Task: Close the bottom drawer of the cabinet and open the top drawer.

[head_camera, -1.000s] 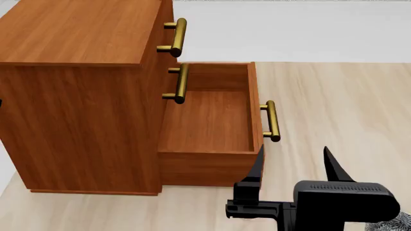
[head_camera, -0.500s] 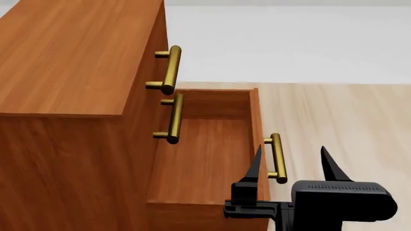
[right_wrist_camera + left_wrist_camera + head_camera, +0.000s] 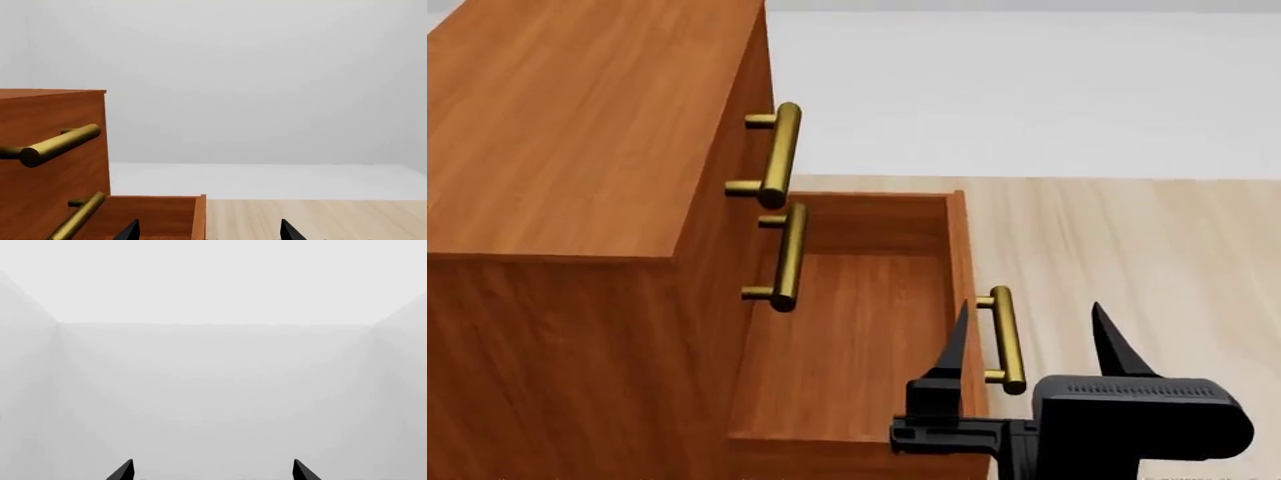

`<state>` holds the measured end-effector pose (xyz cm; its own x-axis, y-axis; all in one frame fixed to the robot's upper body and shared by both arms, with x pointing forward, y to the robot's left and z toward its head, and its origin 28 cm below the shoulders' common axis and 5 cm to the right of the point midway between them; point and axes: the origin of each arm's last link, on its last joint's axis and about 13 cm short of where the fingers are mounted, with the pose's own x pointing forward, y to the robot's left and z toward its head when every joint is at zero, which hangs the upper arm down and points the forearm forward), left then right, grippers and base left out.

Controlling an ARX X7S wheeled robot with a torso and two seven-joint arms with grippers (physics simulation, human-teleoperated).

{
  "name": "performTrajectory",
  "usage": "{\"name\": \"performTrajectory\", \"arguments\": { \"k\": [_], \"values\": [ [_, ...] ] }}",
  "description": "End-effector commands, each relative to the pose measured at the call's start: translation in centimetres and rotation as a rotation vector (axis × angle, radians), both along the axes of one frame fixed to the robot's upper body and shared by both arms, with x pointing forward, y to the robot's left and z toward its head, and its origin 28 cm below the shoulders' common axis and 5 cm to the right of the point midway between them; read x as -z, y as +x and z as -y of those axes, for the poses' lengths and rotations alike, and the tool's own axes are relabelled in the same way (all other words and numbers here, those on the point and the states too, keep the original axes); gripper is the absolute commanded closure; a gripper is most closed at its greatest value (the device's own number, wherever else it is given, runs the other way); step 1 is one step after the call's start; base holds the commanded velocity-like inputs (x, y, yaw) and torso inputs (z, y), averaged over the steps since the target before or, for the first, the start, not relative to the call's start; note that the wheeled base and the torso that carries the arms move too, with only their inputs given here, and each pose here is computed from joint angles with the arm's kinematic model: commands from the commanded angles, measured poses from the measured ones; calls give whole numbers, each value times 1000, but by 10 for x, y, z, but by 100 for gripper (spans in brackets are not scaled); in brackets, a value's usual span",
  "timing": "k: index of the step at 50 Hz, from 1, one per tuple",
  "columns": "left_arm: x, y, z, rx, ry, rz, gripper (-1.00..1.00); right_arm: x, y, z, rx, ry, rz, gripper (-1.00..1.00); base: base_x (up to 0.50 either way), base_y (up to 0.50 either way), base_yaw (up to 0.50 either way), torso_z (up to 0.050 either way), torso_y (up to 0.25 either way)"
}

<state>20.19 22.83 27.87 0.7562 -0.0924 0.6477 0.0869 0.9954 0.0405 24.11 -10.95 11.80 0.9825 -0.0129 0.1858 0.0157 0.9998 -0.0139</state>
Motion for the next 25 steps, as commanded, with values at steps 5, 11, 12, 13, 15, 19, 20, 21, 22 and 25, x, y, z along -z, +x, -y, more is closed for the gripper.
{"name": "performTrajectory", "arguments": {
  "k": [5,11,12,13,15,19,20,21,22,25],
  "values": [
    [-1,0,0,-1,-2,-6,-100,0,0,0,-4,-2,5,-100,0,0,0,0,-154],
    [-1,0,1,-1,-3,-7,-100,0,-1,0,-5,-2,3,-100,0,0,0,0,-163],
    [-1,0,1,3,-7,-8,-100,0,-1,0,-5,-1,3,-100,0,0,0,0,-164],
    [-2,0,1,5,-11,-8,-100,0,-1,0,-4,-1,4,-100,0,0,0,0,-162],
    [-2,-1,1,7,-11,-8,-100,0,-1,0,-5,-1,3,-100,0,0,0,0,-163],
    [-2,0,1,5,-7,-6,-100,0,-1,0,-6,0,3,-100,0,0,0,0,-163],
    [-2,0,1,6,-5,-7,-100,0,-1,0,-6,-1,3,-100,0,0,0,0,-164],
    [-2,0,1,5,-3,-7,-100,0,-1,0,-6,-1,2,-100,0,0,0,0,-162],
    [-2,0,2,5,-2,-6,-100,0,-1,0,-5,0,3,-100,0,0,0,0,-160],
    [-3,0,2,5,-1,-4,-100,-1,-1,0,-7,0,4,-100,0,0,0,0,-163]
  ]
}}
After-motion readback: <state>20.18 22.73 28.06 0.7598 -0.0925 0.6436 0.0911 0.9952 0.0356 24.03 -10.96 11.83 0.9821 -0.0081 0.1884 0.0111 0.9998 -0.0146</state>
